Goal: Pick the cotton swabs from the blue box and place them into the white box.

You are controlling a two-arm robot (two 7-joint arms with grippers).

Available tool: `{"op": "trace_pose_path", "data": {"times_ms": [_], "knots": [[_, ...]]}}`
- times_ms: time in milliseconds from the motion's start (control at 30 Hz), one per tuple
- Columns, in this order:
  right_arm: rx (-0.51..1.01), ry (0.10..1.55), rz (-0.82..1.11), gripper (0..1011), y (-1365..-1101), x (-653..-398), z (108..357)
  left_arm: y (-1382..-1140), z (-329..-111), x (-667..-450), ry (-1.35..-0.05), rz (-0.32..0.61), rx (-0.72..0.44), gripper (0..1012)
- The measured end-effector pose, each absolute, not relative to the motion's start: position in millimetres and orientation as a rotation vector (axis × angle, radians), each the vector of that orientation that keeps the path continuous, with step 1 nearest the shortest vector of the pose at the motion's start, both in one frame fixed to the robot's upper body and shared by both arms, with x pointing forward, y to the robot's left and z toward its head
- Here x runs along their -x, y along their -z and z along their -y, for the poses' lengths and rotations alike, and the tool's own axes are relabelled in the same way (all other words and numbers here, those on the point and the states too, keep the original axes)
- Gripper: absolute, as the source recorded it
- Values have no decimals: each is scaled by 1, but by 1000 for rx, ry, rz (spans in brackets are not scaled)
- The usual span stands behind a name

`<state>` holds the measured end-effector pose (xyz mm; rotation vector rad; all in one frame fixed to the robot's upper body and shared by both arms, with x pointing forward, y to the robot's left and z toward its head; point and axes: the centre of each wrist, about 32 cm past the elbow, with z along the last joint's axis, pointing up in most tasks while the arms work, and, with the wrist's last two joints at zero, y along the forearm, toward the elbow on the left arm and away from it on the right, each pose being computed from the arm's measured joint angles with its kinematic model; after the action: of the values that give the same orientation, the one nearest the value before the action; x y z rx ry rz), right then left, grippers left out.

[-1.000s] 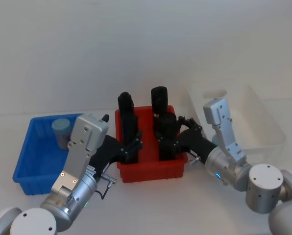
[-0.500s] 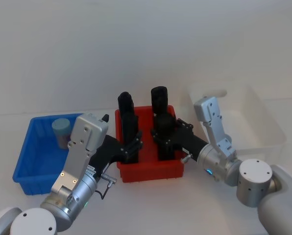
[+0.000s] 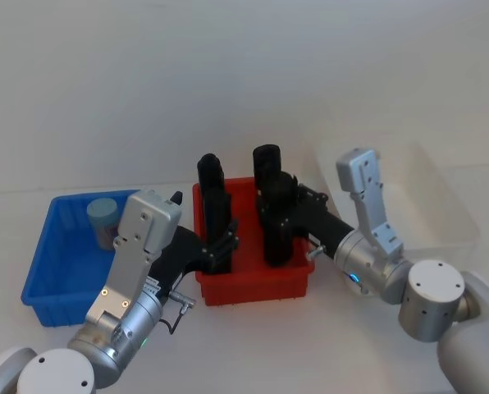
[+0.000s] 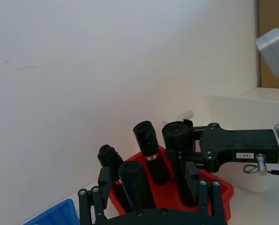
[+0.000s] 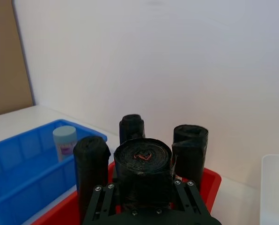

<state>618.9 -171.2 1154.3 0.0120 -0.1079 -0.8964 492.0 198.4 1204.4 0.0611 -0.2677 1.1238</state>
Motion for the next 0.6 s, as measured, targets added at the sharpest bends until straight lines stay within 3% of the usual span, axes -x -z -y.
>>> {"op": "trace_pose_path", "data": {"times_ms": [600], "knots": [[-142, 993, 197, 512, -1201, -597, 193, -1204, -198, -492, -1124, 268, -61, 1003]]}}
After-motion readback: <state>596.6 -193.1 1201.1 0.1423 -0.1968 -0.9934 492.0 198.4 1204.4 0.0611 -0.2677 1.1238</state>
